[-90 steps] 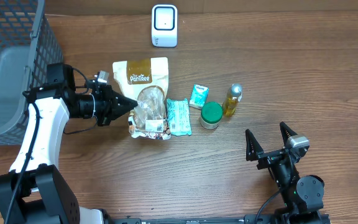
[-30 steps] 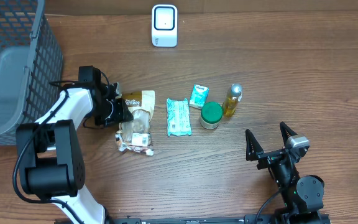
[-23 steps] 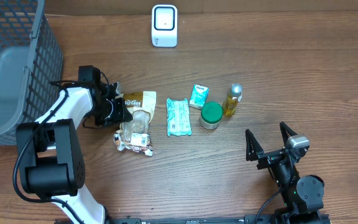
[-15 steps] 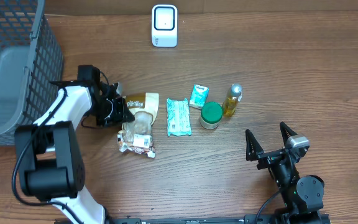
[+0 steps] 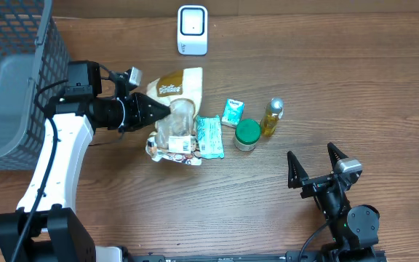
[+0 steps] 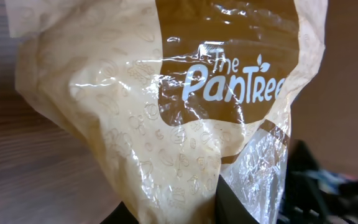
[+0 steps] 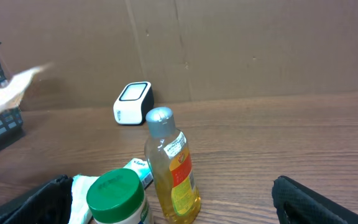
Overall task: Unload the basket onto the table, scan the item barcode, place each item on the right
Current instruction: 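Raise the PanTree bag to the white scanner and hold it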
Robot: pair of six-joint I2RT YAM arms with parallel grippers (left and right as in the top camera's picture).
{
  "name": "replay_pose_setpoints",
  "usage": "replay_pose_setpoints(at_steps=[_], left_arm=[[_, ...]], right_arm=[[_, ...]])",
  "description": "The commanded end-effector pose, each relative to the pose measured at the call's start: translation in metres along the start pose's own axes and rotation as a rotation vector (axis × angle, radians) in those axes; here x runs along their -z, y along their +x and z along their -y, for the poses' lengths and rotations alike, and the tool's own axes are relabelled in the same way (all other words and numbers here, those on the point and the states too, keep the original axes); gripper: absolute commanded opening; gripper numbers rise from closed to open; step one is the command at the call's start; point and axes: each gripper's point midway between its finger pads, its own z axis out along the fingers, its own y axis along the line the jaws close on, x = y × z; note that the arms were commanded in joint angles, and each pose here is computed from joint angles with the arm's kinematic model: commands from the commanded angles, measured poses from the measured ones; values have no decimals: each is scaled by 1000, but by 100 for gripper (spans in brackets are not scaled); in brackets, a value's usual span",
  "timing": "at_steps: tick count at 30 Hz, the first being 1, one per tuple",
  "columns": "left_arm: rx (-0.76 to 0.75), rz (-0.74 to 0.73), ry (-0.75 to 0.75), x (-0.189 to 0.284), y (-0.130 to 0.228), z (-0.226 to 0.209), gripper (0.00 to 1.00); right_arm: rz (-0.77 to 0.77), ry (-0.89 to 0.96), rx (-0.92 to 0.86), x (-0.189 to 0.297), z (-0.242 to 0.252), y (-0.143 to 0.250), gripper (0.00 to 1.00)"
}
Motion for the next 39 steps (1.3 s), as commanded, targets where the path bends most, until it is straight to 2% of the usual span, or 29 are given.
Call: replay_pose_setpoints(at_steps=[1,3,7,9,13,19,25,32,39], left_arm=[[-2,-45,248,9,7,50,11],[11,-60,288,11,10,56,11],[127,-87,275,11,14,54,6],[183,-92,218,9,17,45,6],[205,-93,26,2,28,20,6],[160,-41,-88,4,25,14,6],[-4,163,-108,33,-17,49,4],[-164,408,-434,91,-68,104,4],[-369,600,-735,108,-121,137,4]], right_arm=[[4,12,4,0,3,2,100],[4,12,4,0,3,2,100],[4,12,4,0,3,2,100],[4,12,4,0,3,2,100],[4,12,4,0,3,2,100],[4,12,4,0,3,2,100],[4,12,4,0,3,2,100],[4,12,4,0,3,2,100],[4,12,4,0,3,2,100]])
